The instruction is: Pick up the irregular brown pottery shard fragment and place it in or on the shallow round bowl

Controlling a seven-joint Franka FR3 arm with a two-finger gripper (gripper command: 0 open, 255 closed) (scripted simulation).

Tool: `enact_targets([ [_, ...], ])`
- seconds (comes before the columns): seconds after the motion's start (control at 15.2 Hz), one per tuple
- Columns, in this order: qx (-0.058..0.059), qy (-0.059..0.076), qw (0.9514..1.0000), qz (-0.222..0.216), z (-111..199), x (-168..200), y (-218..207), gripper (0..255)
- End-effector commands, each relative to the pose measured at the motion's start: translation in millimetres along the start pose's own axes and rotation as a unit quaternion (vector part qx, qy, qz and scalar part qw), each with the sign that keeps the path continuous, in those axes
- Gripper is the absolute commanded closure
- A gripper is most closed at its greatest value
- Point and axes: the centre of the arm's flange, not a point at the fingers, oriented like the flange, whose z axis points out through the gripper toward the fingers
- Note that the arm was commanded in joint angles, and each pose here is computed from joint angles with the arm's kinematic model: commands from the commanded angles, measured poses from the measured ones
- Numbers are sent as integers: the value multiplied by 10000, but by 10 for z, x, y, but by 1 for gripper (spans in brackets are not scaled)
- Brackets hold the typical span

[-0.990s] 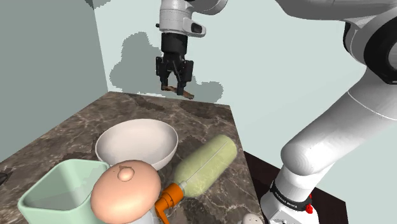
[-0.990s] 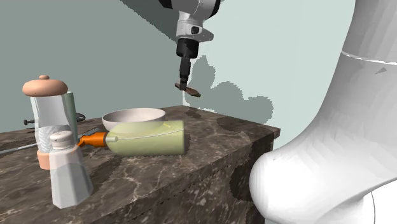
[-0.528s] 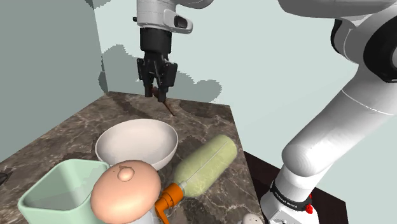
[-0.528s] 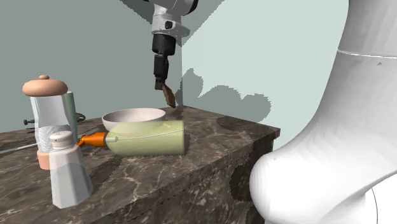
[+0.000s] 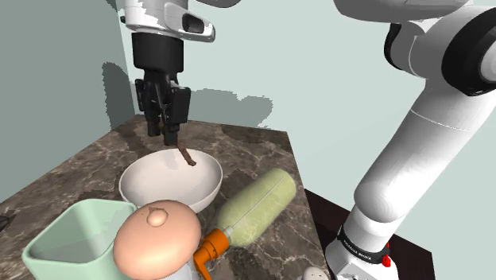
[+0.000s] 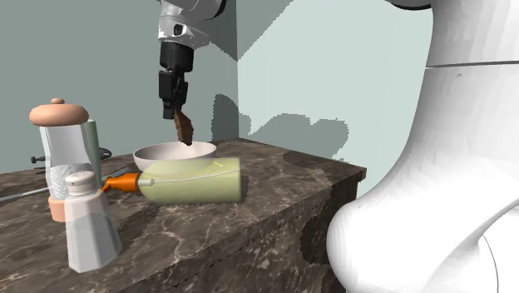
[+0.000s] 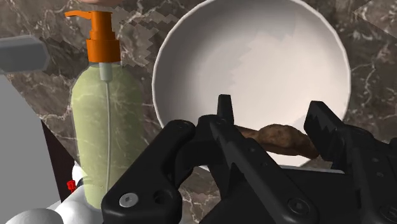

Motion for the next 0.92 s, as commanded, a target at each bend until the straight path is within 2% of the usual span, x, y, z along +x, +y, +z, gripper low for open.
enact_targets([
  [0.0,3,-4,10000,8,100,-20,-9,255],
  [0.86,3,-4,10000,8,714,61,-82,255],
])
